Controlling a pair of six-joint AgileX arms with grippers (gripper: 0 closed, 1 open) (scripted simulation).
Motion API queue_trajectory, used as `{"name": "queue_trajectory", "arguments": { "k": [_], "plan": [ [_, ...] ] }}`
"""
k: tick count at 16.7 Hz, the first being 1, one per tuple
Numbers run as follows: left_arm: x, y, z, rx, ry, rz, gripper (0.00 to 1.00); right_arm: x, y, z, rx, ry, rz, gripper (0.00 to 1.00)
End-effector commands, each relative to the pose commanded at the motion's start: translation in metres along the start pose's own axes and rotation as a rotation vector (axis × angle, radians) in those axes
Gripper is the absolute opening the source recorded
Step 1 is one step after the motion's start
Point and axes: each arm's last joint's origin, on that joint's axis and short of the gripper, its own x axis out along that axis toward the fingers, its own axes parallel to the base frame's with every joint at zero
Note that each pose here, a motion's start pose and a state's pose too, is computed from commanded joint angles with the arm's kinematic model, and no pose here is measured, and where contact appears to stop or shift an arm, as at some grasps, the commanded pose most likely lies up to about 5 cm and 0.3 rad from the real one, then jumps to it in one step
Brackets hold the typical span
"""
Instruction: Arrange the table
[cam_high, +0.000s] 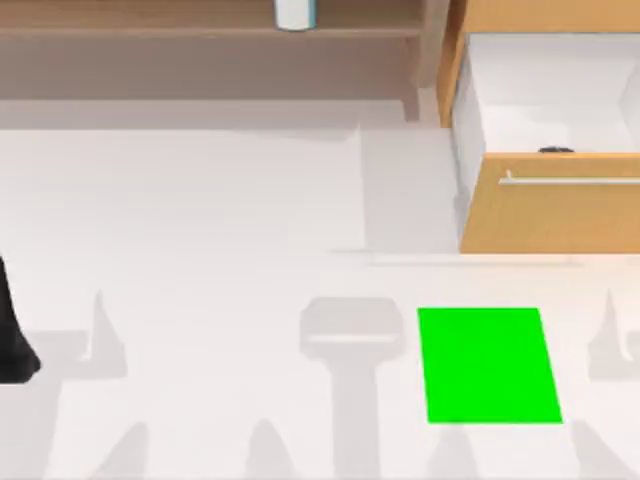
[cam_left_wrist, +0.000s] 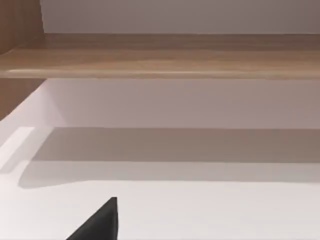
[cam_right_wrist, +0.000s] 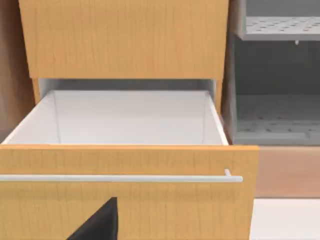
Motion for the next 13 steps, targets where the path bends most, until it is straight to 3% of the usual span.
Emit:
{"name": "queue_trajectory", "arguments": {
  "k": [6,10,13],
  "plan": [
    [0.000,0.000,0.000,0.000,0.000,0.000,1.00,0.001,0.000,0.020,0.005,0.065,-0.004,1.00],
    [0.000,0.000,0.000,0.000,0.000,0.000,1.00,0.016,0.002,0.070,0.017,0.228,0.002,1.00],
    [0.000,0.000,0.000,0.000,0.000,0.000,1.00,0.052,0.006,0.113,0.026,0.416,0.011,1.00]
  ]
}}
